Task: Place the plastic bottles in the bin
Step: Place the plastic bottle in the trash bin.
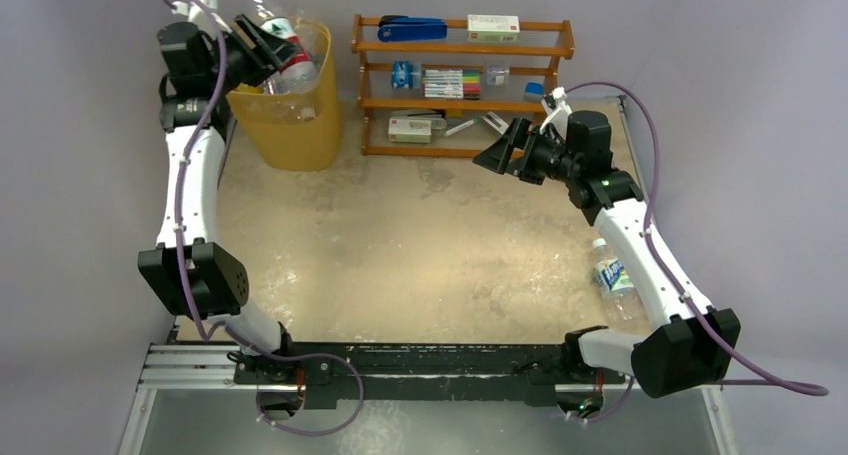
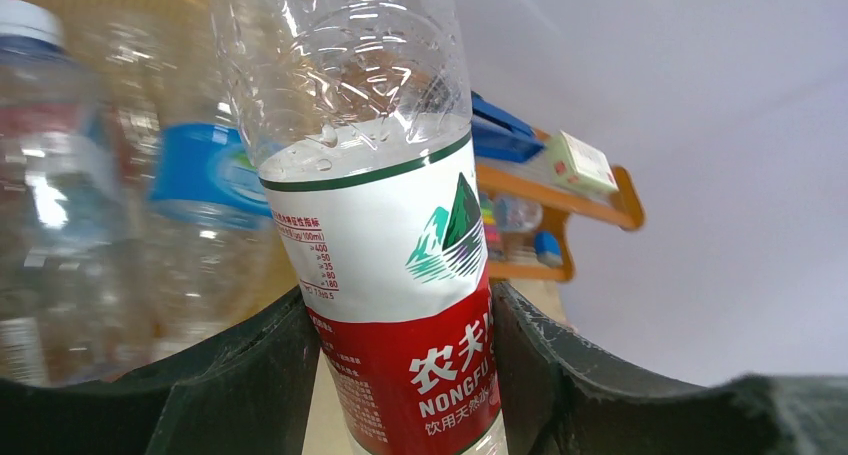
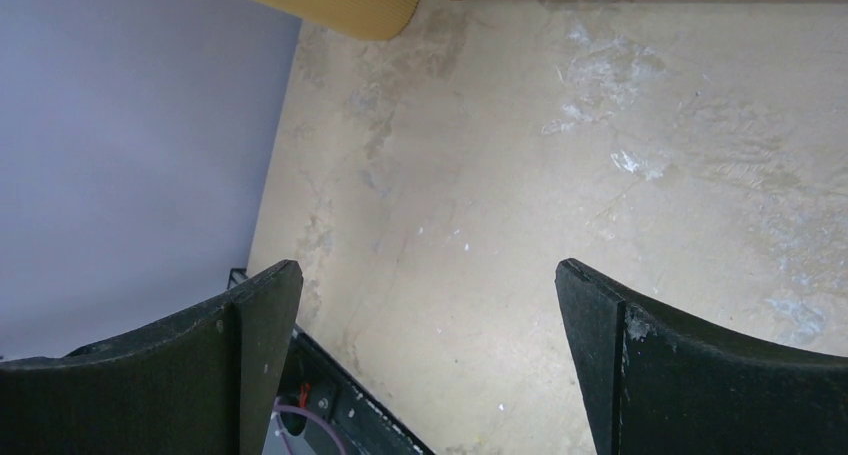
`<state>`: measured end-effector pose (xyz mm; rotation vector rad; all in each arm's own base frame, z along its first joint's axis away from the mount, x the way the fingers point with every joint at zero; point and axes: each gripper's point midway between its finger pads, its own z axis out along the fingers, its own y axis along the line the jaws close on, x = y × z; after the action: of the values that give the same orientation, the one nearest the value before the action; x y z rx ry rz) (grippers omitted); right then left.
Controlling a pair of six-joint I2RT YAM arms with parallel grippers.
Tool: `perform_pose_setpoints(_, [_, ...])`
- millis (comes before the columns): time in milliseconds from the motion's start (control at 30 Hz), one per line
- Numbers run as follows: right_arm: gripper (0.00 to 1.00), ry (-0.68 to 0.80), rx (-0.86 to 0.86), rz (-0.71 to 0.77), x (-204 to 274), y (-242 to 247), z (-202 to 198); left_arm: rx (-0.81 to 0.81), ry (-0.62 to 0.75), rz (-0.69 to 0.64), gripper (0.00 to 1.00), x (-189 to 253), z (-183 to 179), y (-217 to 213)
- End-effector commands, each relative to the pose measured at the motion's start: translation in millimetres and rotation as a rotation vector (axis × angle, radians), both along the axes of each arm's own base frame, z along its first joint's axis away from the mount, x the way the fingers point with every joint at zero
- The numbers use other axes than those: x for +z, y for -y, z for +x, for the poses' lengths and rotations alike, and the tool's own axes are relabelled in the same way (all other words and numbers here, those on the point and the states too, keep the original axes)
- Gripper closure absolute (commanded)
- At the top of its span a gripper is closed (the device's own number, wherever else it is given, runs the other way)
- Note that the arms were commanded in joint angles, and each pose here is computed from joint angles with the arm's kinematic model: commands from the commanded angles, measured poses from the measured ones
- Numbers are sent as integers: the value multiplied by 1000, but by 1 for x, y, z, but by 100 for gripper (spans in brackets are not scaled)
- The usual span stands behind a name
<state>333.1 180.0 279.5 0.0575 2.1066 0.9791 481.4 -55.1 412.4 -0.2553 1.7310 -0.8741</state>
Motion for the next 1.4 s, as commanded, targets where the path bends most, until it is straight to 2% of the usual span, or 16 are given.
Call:
perform_pose_setpoints(0, [0, 53, 43, 19, 11, -3, -4, 56, 40, 27, 50, 17, 7, -42])
perform_pose_setpoints(433, [0, 20, 67, 30, -3, -8, -2, 265, -72, 216, 49, -18, 64, -124])
perform_pose_setpoints(767, [0, 2, 74, 30, -10, -10, 2, 334, -142, 320, 45, -51, 86, -155])
perform_pose_setpoints(867, [0, -4, 80, 30, -11, -11, 2, 311, -172, 312, 40, -63, 90, -153])
perform_pose_setpoints(933, [0, -8, 81, 30, -13, -11, 3, 307, -179, 310, 32, -66, 89, -153])
perform_pose_setpoints(1067, [0, -14, 83, 29, -14, -11, 3, 339, -161, 318, 22, -55, 84, -157])
perform_pose_setpoints(1367, [0, -17, 76, 23, -14, -10, 4, 455, -52, 239, 20, 12, 56, -184])
